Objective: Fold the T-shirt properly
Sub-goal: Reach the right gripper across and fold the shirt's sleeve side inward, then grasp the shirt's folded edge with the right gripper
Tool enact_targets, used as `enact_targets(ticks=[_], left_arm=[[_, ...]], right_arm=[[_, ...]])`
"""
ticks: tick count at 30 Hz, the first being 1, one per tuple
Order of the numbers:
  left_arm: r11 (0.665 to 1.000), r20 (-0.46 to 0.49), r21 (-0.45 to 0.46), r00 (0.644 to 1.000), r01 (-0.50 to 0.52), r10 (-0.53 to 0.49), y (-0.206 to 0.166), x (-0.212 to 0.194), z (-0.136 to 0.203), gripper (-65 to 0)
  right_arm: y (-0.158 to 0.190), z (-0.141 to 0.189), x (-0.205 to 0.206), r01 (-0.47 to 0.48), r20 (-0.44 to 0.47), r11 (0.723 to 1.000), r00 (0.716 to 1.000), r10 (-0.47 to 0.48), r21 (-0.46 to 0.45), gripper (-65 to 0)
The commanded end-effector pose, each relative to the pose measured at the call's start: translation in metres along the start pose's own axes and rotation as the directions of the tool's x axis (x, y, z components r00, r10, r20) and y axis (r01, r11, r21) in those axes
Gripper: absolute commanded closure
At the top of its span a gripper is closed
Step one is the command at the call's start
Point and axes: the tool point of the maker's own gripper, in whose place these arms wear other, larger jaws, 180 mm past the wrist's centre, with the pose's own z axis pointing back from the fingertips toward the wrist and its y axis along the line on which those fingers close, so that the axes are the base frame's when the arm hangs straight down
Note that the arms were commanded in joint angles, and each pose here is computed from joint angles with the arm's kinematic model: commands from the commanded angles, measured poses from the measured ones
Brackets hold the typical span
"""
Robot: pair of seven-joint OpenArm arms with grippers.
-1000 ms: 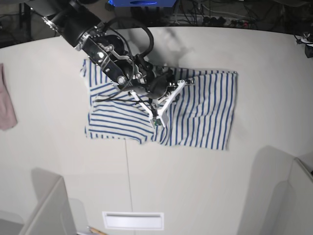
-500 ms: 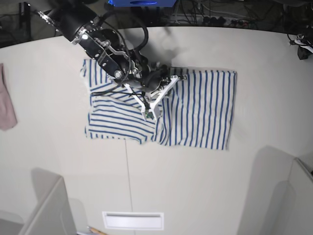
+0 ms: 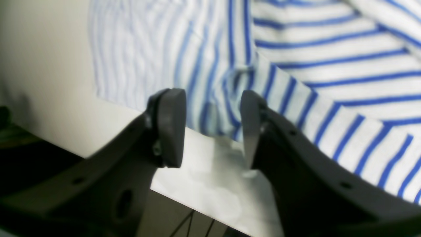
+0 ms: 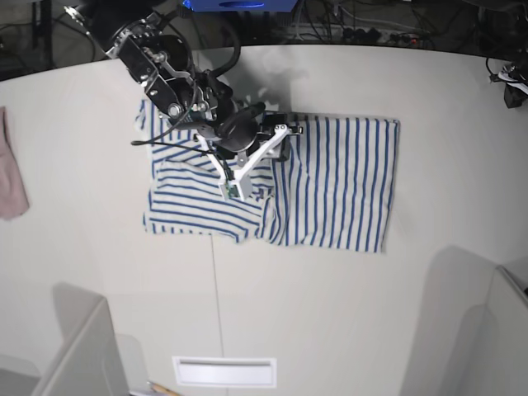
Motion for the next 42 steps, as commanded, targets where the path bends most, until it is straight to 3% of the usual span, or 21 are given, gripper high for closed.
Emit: enact_targets(ticks=[1, 5, 14, 17, 21, 24, 26, 31, 33, 35, 38, 42], left_arm=[[0.998, 0.052, -0.021, 0.997, 0.057, -0.056, -0.008, 0.021, 0.003, 0.0], [0.985, 0.088, -0.075, 0.985, 0.154, -0.148, -0.042, 0.039, 0.003, 0.0], [0.971, 0.104, -0.169, 0.983, 0.169, -0.153, -0.088, 0.033, -0.006, 0.0], [0.971, 0.115, -0.173, 0.982, 0.168, -0.149, -0.091, 0.037, -0.008, 0.0], [0.971, 0.120, -0.165, 0.981, 0.173, -0.154, -0.088, 0.041, -0.008, 0.0], [0.971, 0.117, -0.165, 0.981, 0.173, -0.155, -0.087, 0.039, -0.007, 0.0], [0.971, 0.114, -0.165, 0.981, 0.173, -0.155, -0.087, 0.038, -0.007, 0.0], [0.971, 0.120, -0.165, 0.981, 0.171, -0.153, -0.088, 0.040, -0.008, 0.0], [0.971, 0.120, -0.165, 0.981, 0.171, -0.153, -0.088, 0.040, -0.008, 0.0], [0.971, 0.122, -0.165, 0.981, 0.173, -0.154, -0.088, 0.041, -0.008, 0.0], [0.971, 0.122, -0.165, 0.981, 0.173, -0.154, -0.088, 0.041, -0.008, 0.0], [0.971, 0.123, -0.164, 0.980, 0.173, -0.154, -0.088, 0.042, -0.008, 0.0]], right_arm=[[0.010, 0.004, 0.008, -0.002, 0.026, 0.999, 1.000, 0.001, 0.032, -20.1], [0.018, -0.010, 0.004, -0.017, -0.001, 0.999, 1.000, 0.017, 0.035, 0.0], [-0.032, -0.046, -0.029, 0.014, -0.086, 0.993, 0.996, -0.024, -0.116, 0.0], [-0.027, -0.038, -0.025, 0.018, -0.066, 0.995, 0.998, -0.024, -0.094, 0.0], [-0.032, 0.000, 0.014, 0.052, 0.076, 0.997, 0.996, -0.048, -0.063, 0.0], [-0.080, 0.024, 0.045, 0.161, 0.183, 0.978, 0.974, -0.136, -0.131, 0.0], [-0.109, 0.039, 0.064, 0.228, 0.226, 0.966, 0.954, -0.197, -0.120, 0.0], [-0.165, 0.076, 0.092, 0.268, 0.308, 0.963, 0.915, -0.259, 0.015, -43.7], [-0.197, 0.087, 0.096, 0.266, 0.346, 0.964, 0.902, -0.259, 0.025, -55.7], [-0.230, 0.093, 0.090, 0.291, 0.342, 0.957, 0.898, -0.276, 0.008, -60.6], [-0.263, 0.090, 0.076, 0.334, 0.290, 0.943, 0.903, -0.318, -0.006, -59.6], [-0.277, 0.076, 0.056, 0.360, 0.227, 0.933, 0.909, -0.350, -0.006, -57.0]])
